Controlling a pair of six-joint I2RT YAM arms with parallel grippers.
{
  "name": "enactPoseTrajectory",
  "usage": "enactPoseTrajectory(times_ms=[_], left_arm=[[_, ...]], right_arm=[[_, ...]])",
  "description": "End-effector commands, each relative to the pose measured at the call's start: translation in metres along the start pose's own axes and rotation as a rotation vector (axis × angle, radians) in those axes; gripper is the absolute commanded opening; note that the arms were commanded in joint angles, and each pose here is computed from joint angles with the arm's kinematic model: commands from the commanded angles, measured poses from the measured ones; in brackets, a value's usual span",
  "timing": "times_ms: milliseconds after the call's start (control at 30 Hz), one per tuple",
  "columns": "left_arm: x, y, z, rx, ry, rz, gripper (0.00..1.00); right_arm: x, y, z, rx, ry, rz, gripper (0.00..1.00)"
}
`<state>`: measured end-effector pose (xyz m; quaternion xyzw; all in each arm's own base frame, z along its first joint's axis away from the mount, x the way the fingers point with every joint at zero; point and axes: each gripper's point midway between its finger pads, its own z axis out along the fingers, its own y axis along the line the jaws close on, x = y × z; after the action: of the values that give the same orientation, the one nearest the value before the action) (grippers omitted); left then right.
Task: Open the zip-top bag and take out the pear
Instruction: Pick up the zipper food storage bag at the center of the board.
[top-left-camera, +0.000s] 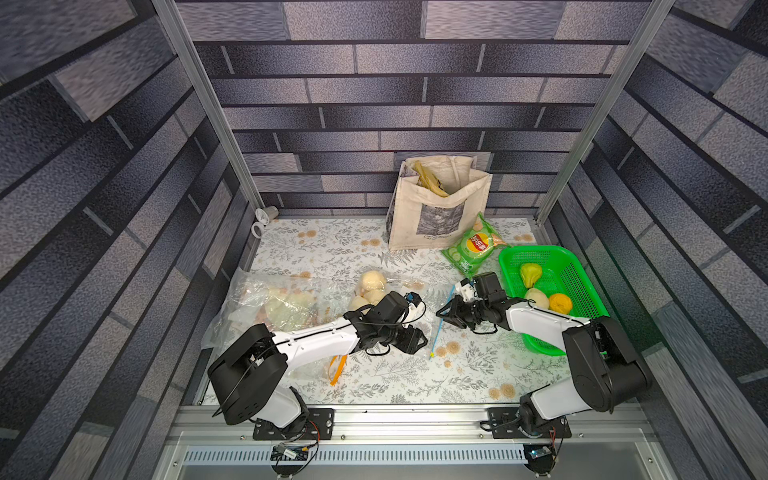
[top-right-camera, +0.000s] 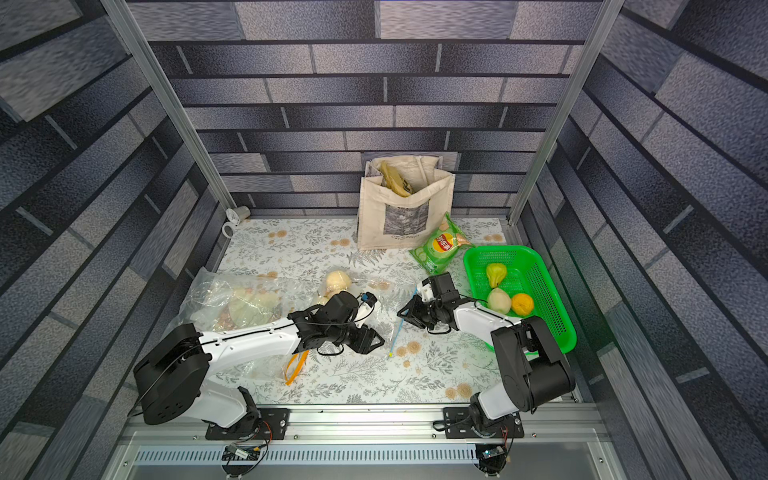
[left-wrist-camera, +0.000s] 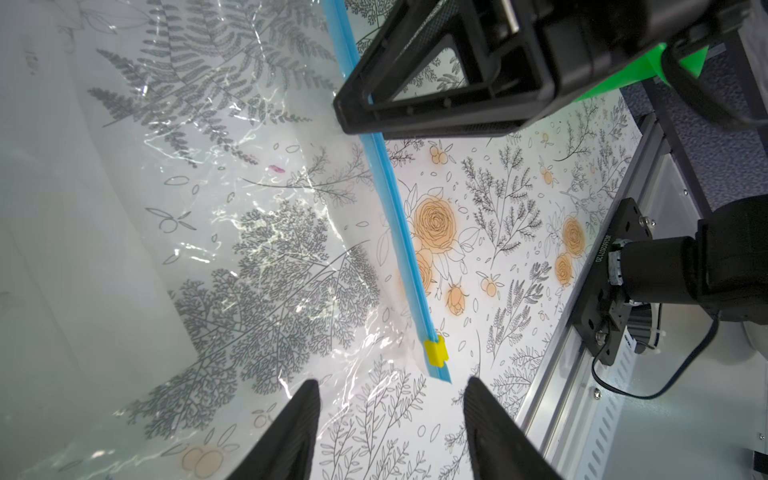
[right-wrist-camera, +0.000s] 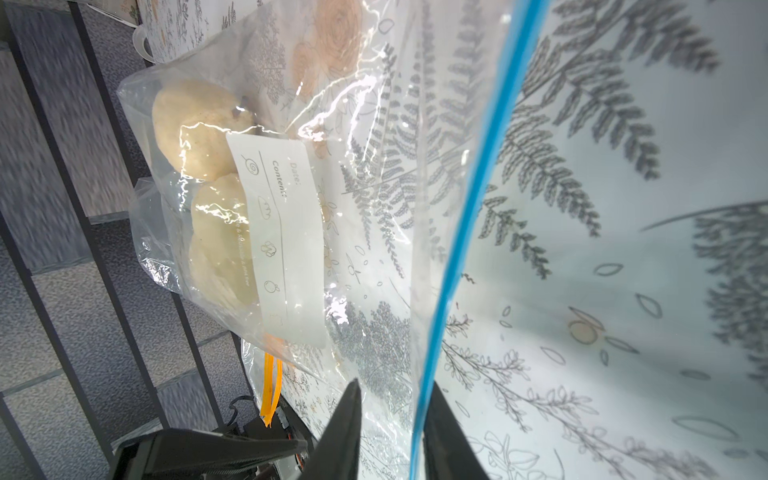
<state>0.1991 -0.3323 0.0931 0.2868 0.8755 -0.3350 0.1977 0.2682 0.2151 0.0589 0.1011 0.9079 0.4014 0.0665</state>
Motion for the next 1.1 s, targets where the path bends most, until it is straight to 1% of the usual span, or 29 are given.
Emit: enactPoseTrajectory(times_ms=[0, 200, 333, 467, 600, 700, 833, 1067], left_arm=[[-0.001, 0.004, 0.000, -0.023, -0.016, -0.010, 0.58], [0.004, 0.003, 0.008, -0.033, 0.019, 0.016, 0.58], [0.007, -0.003, 0.015, -0.034, 0.049, 0.038, 0.56], [0.010, -0.009, 0.017, -0.008, 0.053, 0.039, 0.55], [0.011, -0.018, 0.014, 0.025, 0.033, 0.024, 0.54], [0.015, -0.026, 0.013, 0.056, 0.027, 0.023, 0.51], [0.021, -0.026, 0.017, 0.052, 0.041, 0.023, 0.44], [0.020, -0.021, 0.021, 0.026, 0.041, 0.018, 0.35]], right_arm=[[0.017, -0.009, 0.001, 0.015, 0.051, 0.007, 0.28], [0.018, -0.004, 0.000, -0.008, 0.050, 0.001, 0.28], [0.018, -0.003, 0.001, -0.007, 0.053, 0.002, 0.27], [0.019, -0.001, 0.001, -0.016, 0.054, 0.000, 0.27], [0.018, 0.008, 0.000, -0.050, 0.055, -0.009, 0.27], [0.019, 0.013, 0.000, -0.063, 0.062, -0.016, 0.26], [0.021, 0.014, 0.001, -0.058, 0.070, -0.017, 0.25], [0.024, 0.015, 0.001, -0.053, 0.073, -0.019, 0.25]])
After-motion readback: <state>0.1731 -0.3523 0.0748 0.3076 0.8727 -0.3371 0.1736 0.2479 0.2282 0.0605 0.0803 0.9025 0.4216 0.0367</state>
